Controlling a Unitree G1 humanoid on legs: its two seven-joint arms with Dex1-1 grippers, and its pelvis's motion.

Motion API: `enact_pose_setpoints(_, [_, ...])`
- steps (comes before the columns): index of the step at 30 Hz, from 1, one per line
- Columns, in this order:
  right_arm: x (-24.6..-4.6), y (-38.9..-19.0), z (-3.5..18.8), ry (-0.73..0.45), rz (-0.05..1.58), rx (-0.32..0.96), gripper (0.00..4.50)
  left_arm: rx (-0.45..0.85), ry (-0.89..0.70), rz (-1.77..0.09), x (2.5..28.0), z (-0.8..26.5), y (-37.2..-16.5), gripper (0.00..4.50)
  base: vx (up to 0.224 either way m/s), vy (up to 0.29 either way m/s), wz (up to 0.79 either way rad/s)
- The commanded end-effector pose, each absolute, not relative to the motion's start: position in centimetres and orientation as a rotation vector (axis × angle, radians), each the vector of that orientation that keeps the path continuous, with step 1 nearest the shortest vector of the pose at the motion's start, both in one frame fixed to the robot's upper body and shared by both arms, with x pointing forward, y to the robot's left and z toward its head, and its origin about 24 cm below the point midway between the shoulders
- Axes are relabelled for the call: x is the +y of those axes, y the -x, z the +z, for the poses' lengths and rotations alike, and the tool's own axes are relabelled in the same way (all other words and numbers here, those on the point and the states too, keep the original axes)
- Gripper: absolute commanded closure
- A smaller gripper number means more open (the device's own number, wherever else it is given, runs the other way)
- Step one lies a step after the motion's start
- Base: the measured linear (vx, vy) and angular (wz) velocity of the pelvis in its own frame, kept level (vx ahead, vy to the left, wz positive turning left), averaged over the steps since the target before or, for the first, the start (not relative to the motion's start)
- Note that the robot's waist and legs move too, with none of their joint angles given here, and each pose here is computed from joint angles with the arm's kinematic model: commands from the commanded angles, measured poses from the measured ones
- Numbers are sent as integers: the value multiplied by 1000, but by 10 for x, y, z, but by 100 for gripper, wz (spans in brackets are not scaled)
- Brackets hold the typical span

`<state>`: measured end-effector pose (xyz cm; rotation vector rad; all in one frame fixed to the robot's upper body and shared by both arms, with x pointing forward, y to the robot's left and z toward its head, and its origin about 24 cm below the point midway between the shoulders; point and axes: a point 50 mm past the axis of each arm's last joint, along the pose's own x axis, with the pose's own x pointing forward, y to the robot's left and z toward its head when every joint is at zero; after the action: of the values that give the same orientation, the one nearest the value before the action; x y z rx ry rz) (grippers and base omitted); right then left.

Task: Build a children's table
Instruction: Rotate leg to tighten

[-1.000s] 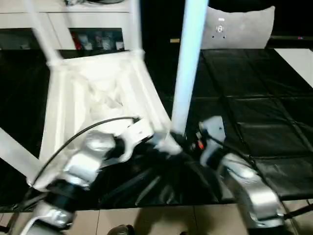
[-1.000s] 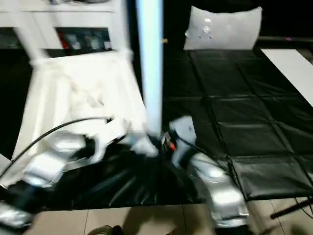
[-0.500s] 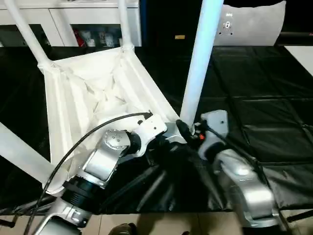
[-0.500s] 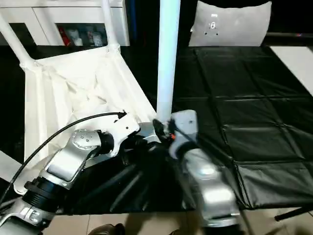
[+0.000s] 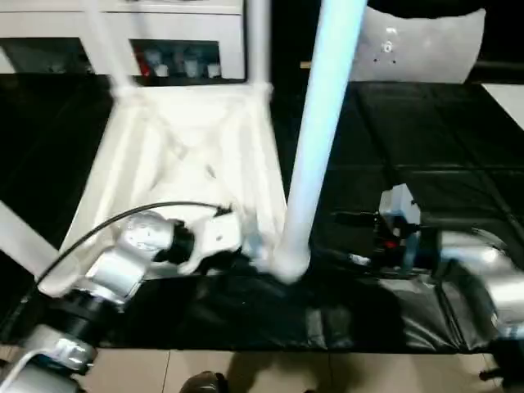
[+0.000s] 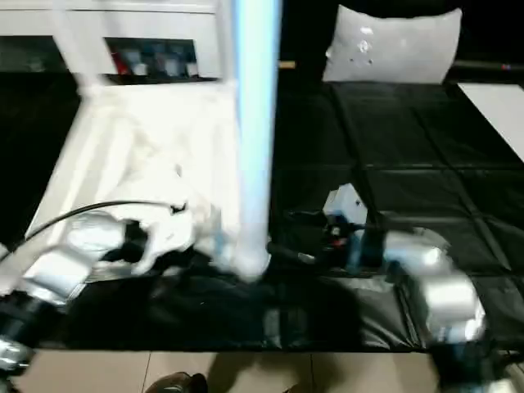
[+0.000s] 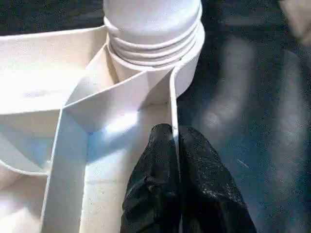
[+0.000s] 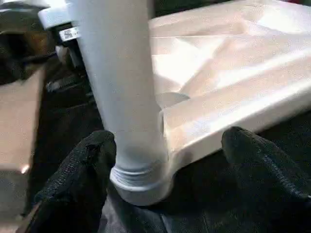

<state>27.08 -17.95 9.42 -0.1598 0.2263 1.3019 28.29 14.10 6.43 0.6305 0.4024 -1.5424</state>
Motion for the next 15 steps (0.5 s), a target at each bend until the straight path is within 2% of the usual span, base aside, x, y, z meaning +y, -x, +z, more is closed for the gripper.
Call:
enact_pose_setpoints(1, [-176,-270,93,184,1408,246,71,449,-674,-1692,134,55,-272,450,0,0,0])
enact_pose_setpoints(8, [-161,-274,91,156,1618,274,71,444,-733,-1793,132,56,-274,450,0,0,0])
enact_pose_setpoints(11, [-148,-274,85,130,1683,286,98,430,-735,-1825,125,58,-275,450,0,0,0])
enact_pose_setpoints(15, [-141,-275,80,93,1713,301,129,423,-738,-1848,121,57,-275,450,0,0,0])
